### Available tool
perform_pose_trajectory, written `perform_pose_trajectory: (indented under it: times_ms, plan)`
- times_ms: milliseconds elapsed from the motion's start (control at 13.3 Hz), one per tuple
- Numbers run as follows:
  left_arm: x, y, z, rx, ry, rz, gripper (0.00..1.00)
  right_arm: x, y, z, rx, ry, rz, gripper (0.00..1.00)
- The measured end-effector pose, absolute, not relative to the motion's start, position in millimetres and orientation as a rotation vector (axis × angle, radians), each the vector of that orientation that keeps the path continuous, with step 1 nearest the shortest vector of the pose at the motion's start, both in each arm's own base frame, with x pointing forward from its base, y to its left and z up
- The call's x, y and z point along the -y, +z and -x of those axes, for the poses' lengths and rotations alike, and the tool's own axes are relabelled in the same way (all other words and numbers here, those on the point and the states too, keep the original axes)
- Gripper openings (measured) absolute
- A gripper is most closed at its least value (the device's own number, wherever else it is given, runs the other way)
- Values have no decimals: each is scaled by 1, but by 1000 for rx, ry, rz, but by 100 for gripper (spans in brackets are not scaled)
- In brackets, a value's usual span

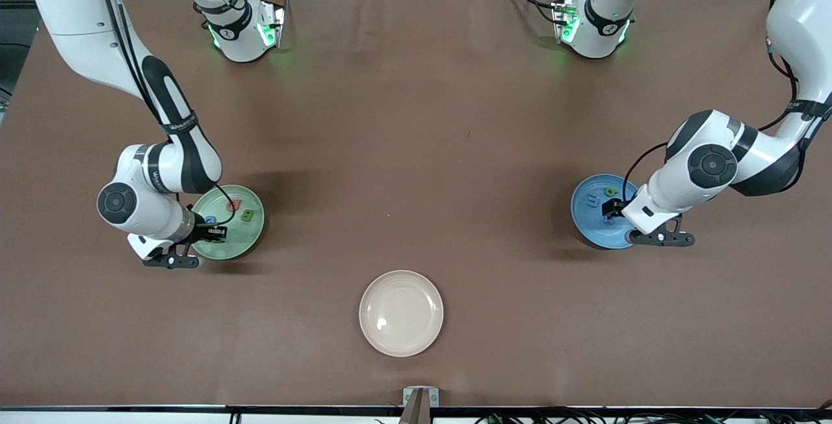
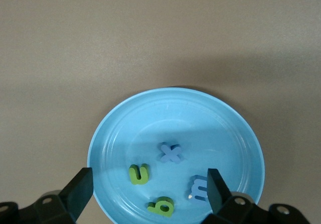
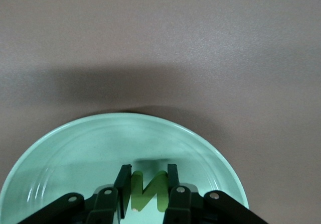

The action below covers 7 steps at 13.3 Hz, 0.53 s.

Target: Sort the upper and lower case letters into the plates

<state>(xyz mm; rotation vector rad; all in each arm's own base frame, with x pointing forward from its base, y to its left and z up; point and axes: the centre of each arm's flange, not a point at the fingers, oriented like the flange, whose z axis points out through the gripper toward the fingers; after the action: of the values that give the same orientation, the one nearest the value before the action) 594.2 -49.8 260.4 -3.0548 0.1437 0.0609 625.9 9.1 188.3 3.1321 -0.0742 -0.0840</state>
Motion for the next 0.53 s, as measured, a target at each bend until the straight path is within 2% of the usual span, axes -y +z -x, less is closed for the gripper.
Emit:
perform_pose_trajectory:
  times_ms: [375,450,525]
  plan:
    - [50,264,-596,-95,101,3086,100,-12,182,-625,73,-93,-3134,33]
    - [52,271,-601,-60,147,3106,100,-12,182,-625,73,-93,-3134,38]
    - [53,281,-606,-57,213,3121,100,-12,182,-625,73,-94,-3134,48]
